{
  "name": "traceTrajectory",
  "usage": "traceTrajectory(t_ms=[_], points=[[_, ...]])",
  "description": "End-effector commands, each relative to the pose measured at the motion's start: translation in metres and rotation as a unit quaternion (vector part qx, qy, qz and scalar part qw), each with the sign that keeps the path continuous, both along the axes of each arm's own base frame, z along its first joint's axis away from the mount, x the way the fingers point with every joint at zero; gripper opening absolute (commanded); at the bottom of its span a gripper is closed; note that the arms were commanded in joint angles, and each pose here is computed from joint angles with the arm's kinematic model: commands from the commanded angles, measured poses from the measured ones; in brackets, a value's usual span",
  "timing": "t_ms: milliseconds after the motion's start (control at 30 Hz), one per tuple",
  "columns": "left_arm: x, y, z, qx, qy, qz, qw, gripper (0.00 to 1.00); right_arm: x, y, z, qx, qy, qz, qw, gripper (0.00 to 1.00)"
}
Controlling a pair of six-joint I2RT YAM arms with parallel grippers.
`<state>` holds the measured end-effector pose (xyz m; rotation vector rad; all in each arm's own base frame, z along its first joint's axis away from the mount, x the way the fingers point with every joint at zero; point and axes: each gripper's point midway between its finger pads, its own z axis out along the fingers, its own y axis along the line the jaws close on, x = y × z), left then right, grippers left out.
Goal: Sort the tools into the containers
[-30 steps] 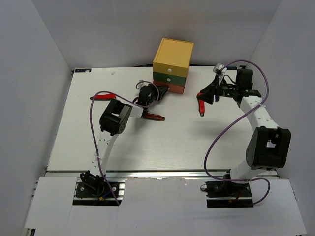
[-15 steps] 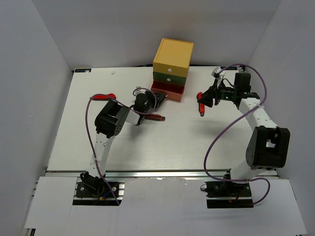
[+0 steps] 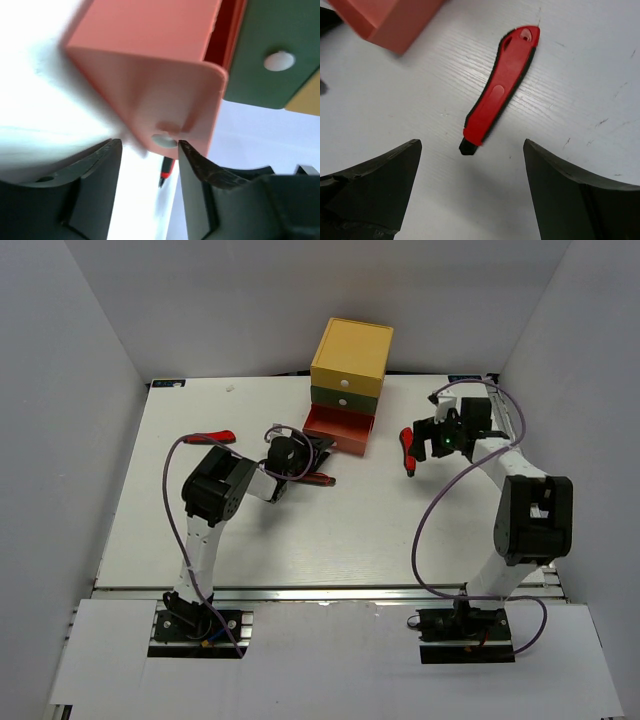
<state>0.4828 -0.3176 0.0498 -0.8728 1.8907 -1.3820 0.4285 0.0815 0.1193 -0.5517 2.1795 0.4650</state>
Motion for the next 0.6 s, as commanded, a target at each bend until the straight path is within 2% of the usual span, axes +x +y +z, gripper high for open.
traceTrajectory(t_ms=[0, 167, 267, 400, 567], points=[[-0.002, -0.001, 0.047, 0.005, -0.038, -0.01, 0.999, 0.61, 0.023, -0.006, -0.012, -0.035, 0.002, -0.066, 0.997, 0.89], [-0.01, 0.006, 0.062, 0.048, -0.051, -0.016, 0.997, 0.65, 0.04, 0.002, -0.045, -0.076, 0.038, -0.103, 0.991, 0.89], [-0.017, 0.016, 0.078, 0.099, -0.071, -0.02, 0.992, 0.67, 0.048, 0.012, -0.052, -0.081, 0.042, -0.107, 0.99, 0.89], [-0.025, 0.04, 0.098, 0.191, -0.095, -0.014, 0.977, 0.68, 0.061, 0.012, -0.063, -0.102, 0.045, -0.147, 0.983, 0.89], [-0.042, 0.085, 0.113, 0.27, -0.086, 0.02, 0.959, 0.68, 0.074, 0.007, -0.078, -0.115, 0.058, -0.172, 0.977, 0.86]])
